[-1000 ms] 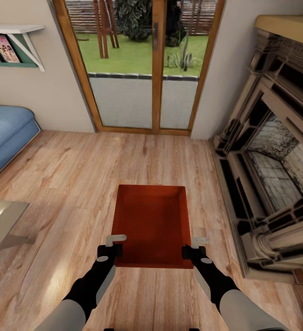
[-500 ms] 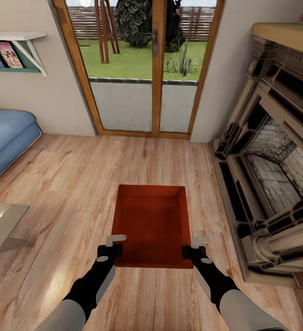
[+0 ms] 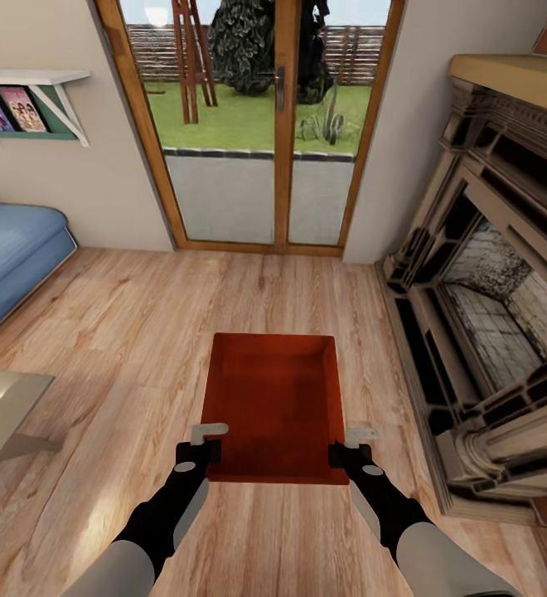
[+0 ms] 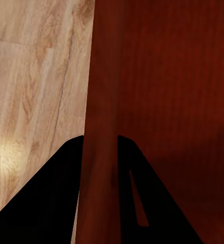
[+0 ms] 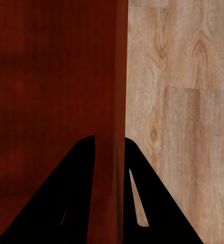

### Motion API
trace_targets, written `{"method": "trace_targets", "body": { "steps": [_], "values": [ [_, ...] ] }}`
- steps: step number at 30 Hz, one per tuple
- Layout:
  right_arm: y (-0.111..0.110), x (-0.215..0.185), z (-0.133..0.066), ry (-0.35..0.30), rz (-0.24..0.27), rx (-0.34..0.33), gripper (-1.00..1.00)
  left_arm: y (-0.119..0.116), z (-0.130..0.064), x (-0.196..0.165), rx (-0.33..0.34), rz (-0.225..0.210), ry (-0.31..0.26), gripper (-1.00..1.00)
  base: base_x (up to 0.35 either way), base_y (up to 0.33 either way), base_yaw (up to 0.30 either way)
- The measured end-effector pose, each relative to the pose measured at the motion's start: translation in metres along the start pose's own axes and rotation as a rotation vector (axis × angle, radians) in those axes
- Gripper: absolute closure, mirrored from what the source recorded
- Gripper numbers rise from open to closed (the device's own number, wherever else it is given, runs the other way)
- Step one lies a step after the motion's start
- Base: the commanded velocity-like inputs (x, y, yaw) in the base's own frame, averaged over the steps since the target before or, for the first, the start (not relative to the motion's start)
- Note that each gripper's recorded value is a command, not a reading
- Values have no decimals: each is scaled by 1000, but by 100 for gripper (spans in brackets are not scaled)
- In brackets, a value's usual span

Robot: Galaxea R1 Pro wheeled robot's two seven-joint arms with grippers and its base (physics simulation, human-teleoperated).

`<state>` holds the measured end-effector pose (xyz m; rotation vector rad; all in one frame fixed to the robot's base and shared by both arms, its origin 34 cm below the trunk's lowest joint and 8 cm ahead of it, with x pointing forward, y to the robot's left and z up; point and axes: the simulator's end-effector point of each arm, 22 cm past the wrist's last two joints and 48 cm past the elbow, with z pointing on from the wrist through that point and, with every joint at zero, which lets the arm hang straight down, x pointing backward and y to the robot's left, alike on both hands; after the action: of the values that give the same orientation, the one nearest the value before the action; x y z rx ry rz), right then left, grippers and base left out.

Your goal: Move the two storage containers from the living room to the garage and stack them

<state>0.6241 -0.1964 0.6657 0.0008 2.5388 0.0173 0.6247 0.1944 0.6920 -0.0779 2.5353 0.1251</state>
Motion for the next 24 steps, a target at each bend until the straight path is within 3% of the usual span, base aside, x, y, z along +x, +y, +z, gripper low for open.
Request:
{"method": "trace_targets", "body": {
  "steps": [24],
  "values": [
    [0, -21, -9, -37, 0, 0, 100, 0, -9, -20, 1, -4, -36, 100, 0, 0, 0]
  ]
}}
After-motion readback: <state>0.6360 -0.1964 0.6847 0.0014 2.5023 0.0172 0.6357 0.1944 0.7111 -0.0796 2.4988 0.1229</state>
